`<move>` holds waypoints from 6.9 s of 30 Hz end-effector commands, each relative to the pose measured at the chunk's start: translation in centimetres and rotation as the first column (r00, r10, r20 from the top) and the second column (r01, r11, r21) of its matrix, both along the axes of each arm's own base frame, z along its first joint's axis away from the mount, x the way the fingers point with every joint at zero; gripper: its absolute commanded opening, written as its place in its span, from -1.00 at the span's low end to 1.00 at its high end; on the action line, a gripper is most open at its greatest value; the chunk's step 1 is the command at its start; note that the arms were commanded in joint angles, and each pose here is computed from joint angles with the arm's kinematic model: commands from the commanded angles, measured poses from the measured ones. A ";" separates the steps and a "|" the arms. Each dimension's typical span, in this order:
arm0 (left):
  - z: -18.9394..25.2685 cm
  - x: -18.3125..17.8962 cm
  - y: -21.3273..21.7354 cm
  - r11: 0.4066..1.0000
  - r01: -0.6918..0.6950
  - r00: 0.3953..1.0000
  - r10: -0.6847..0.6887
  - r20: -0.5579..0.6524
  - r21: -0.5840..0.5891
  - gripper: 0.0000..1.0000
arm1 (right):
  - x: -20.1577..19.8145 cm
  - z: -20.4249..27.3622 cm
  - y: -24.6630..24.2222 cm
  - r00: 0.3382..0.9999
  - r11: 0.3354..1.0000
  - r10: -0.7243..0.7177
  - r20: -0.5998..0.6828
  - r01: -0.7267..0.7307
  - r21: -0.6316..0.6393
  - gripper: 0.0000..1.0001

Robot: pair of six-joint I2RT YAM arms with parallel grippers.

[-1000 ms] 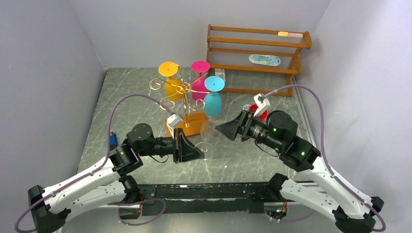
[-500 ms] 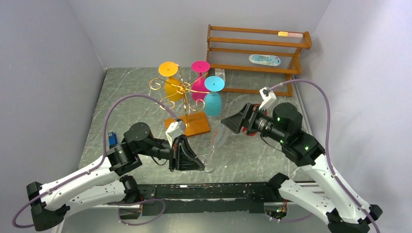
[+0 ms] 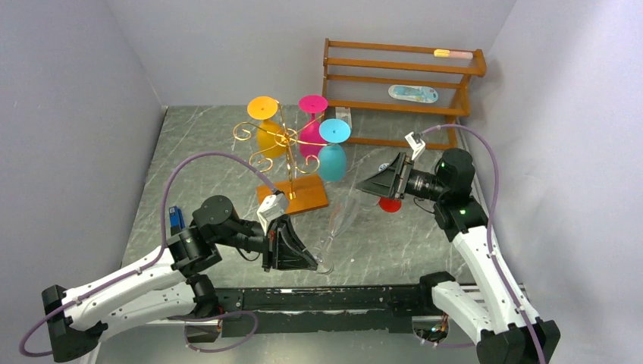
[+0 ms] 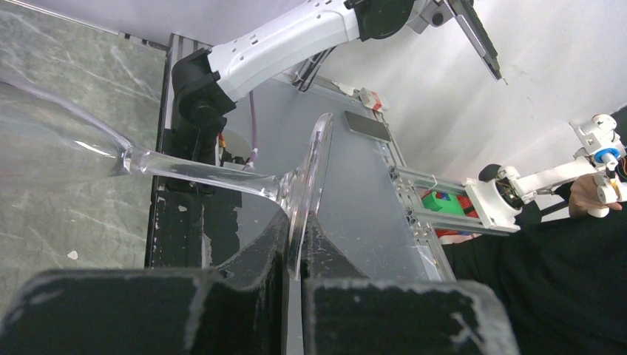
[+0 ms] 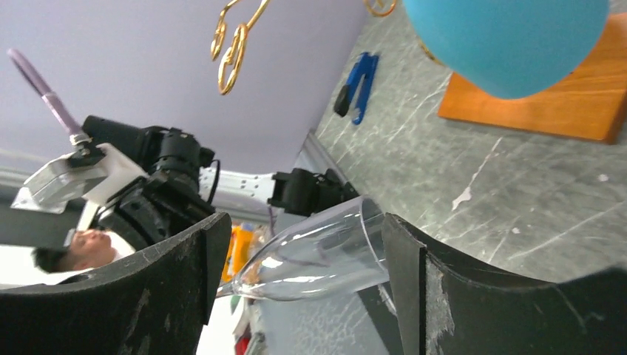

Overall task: Take the wine glass off the wine glass rack
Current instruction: Place the wine glass at the center of the board.

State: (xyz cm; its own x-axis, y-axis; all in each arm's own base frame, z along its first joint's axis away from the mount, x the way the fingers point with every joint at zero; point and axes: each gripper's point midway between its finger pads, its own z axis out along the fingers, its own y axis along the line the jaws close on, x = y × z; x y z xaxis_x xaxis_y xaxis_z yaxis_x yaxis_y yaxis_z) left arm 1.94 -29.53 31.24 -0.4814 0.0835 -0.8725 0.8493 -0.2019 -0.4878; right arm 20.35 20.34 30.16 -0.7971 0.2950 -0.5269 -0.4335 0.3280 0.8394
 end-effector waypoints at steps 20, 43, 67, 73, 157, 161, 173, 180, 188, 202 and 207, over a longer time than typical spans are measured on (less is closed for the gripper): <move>3.9 -1.7 1.1 0.984 0.085 0.987 -0.061 0.151 -0.154 -0.90 | -2.5 0.4 0.1 0.967 0.964 0.252 -0.048 -0.246 0.099 0.45; 3.7 -0.2 -0.4 0.983 0.066 0.974 -0.027 0.223 -0.170 -0.90 | -6.6 3.0 1.0 0.867 0.858 0.499 -0.014 -0.491 0.154 0.06; 1.1 4.0 -0.2 0.978 -0.193 0.938 0.206 0.280 -0.075 -0.90 | -8.1 4.8 1.8 0.795 0.786 0.606 0.034 -0.605 0.129 -0.19; 0.8 4.4 0.0 0.974 -0.218 0.928 0.228 0.295 -0.067 -0.90 | -8.6 4.7 2.0 0.781 0.772 0.625 0.020 -0.621 0.136 -0.09; -5.1 7.7 4.8 0.831 -0.499 0.853 0.419 0.312 0.248 0.39 | -6.6 2.9 3.5 0.853 0.855 0.518 -0.056 -0.515 0.062 -1.00; -5.1 7.5 5.1 0.829 -0.501 0.853 0.426 0.302 0.249 0.46 | -6.7 3.0 3.5 0.853 0.853 0.521 -0.042 -0.518 0.067 -1.00; -4.5 7.3 5.5 0.828 -0.510 0.848 0.440 0.297 0.231 0.51 | -4.6 1.3 2.7 0.898 0.900 0.434 -0.076 -0.436 -0.018 -1.00; -4.3 6.9 5.7 0.837 -0.501 0.854 0.436 0.284 0.220 0.52 | -2.6 -0.4 2.4 0.935 0.931 0.339 -0.104 -0.349 -0.110 -1.00; -3.8 7.5 5.4 0.829 -0.522 0.843 0.464 0.272 0.202 0.57 | -0.4 -2.3 0.2 0.983 0.927 0.134 -0.124 -0.168 -0.336 -1.00; -4.2 10.0 4.5 0.751 -0.627 0.779 0.595 0.198 0.209 0.92 | 1.5 -5.0 -6.7 0.973 0.734 -0.229 -0.038 0.147 -0.663 -1.00; -3.7 10.7 4.6 0.726 -0.657 0.754 0.630 0.187 0.204 0.93 | 2.7 -6.0 -9.8 0.930 0.606 -0.366 0.029 0.262 -0.751 -1.00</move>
State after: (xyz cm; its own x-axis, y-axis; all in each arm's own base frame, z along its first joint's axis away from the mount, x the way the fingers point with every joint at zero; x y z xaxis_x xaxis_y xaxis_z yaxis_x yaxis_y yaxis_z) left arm 11.45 -24.92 26.30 -0.4179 0.0642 -0.9062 0.8064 0.4857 -0.3375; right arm 22.01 13.94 24.20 -0.8402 0.0654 -0.5383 -0.2120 0.8741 0.4370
